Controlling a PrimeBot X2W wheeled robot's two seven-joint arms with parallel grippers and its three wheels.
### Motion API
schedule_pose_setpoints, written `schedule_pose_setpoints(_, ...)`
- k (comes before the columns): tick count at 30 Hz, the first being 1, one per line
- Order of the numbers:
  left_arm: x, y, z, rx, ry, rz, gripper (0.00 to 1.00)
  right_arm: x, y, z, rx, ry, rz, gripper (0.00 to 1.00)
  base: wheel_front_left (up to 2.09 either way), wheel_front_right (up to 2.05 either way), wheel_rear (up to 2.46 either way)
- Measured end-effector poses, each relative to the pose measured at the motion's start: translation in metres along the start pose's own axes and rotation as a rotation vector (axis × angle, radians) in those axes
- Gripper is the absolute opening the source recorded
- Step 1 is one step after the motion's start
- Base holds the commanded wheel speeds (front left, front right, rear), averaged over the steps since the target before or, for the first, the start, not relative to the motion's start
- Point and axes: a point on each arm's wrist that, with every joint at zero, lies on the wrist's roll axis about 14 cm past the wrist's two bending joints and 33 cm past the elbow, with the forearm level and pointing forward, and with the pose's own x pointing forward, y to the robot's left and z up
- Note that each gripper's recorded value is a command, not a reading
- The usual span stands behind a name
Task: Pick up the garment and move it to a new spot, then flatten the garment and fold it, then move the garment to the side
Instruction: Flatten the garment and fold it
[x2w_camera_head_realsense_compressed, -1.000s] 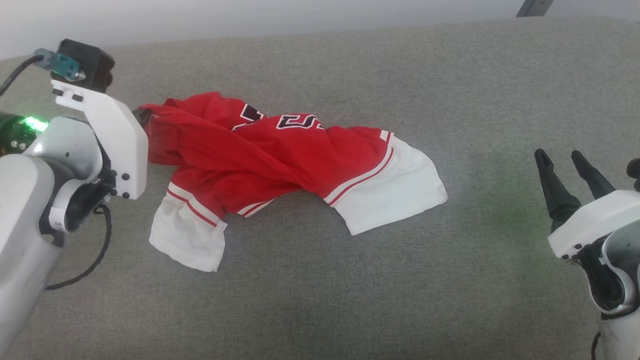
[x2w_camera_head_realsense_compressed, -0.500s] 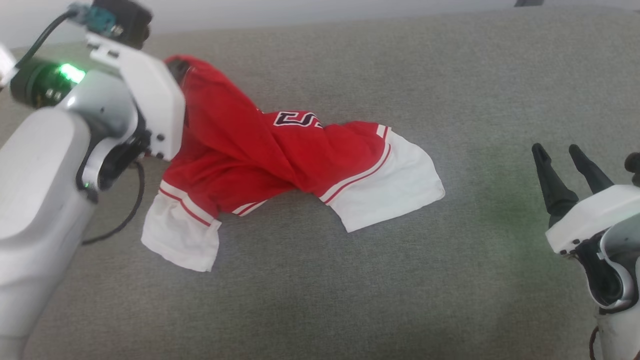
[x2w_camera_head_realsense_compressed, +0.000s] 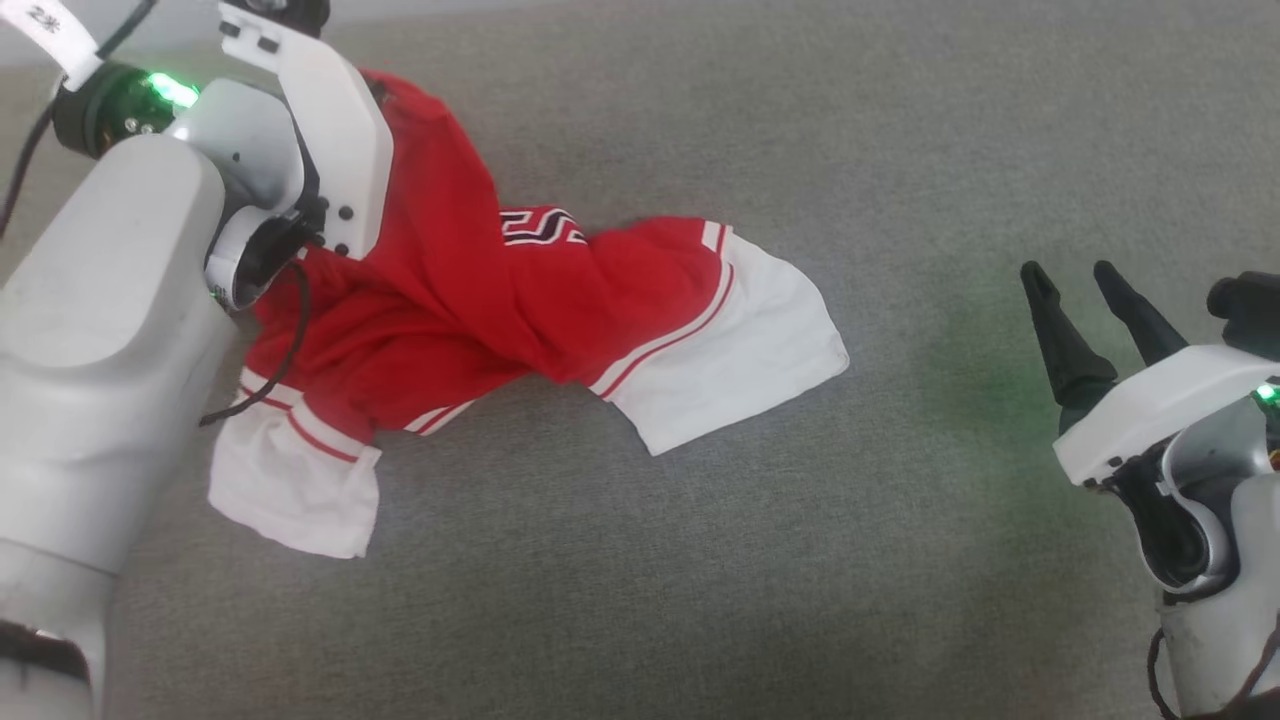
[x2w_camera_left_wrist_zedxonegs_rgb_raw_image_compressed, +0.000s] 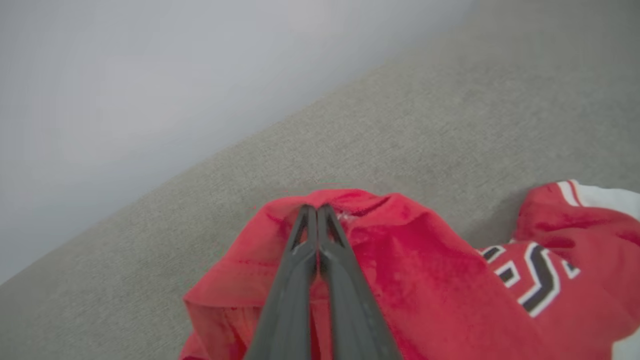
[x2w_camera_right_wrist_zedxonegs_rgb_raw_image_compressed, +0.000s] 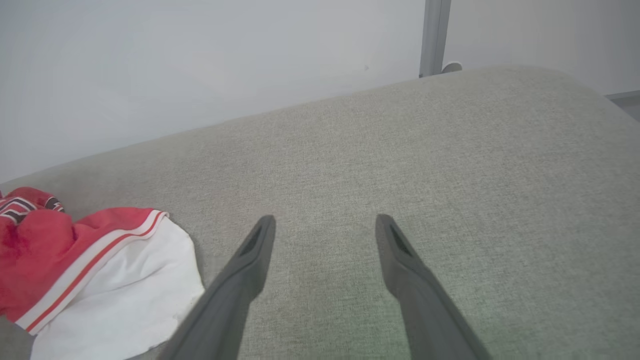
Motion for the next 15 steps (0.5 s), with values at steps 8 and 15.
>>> schedule_pose_setpoints(8, 0.024, 0.002, -0.040, -0.032, 0.109, 0.001, 1.00, 0.006, 0.000, -0.013, 0.003, 0.032, 0.002, 1.00, 0.00, 0.00, 0.00)
schedule_pose_setpoints(15, 0.019, 0.010, -0.037, -0.053, 0.081, 0.009, 1.00, 0.013, 0.017, -0.015, -0.012, 0.042, 0.056, 1.00, 0.00, 0.00, 0.00)
